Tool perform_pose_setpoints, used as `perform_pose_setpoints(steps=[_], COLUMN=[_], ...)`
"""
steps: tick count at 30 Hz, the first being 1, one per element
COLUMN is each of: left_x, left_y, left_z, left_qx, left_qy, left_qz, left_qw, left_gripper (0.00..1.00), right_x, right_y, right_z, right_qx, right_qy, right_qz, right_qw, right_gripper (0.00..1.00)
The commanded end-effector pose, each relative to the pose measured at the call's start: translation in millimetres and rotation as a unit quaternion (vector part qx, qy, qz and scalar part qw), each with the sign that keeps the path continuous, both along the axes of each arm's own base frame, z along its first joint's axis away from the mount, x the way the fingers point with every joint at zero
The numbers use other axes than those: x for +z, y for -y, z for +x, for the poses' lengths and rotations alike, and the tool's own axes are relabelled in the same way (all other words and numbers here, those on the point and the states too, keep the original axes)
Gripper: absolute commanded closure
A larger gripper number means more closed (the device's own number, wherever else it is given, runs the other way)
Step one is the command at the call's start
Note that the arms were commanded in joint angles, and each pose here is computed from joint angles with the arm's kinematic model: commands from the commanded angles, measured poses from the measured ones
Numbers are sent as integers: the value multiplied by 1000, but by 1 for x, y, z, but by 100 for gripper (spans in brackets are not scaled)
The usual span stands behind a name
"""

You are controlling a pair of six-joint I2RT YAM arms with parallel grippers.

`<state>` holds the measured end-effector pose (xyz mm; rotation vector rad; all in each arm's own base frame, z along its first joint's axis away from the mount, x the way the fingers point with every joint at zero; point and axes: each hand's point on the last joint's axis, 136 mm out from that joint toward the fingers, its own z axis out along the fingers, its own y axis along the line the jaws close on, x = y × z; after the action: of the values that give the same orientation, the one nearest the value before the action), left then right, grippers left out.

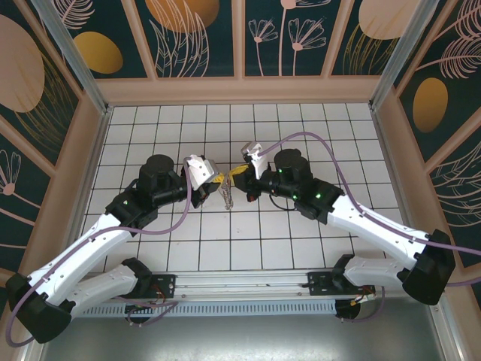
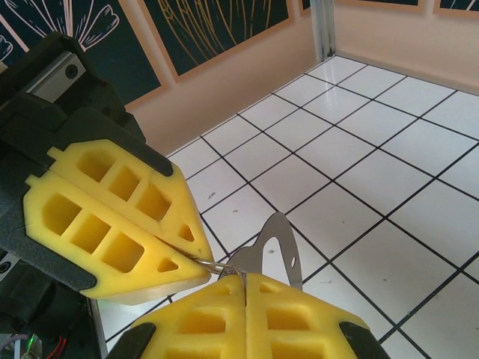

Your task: Put the keys on the keyring

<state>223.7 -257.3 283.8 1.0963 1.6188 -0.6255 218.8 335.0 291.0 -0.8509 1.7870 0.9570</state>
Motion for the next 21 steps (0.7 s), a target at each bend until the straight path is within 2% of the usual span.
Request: perform_pose_setpoints(steps=[1,13,21], left_x=[21,21,20], left_y=[4,5,4], left_z=[-13,-12,-10], left_qx=[-34,-35,-30], left_qy=[29,28,30], left_qz=[-29,-28,-23], left_qw=[999,999,999], left_gripper=[100,100,100], right_x=[-11,-11,-7], right_y=[6,7,15], right_z=[18,19,-2], right_qx=[-36,-35,-8], right_qy=[-8,-11,-10], right_qz=[-9,-11,-2], right_qw=[999,999,1000], right_gripper=[100,100,100])
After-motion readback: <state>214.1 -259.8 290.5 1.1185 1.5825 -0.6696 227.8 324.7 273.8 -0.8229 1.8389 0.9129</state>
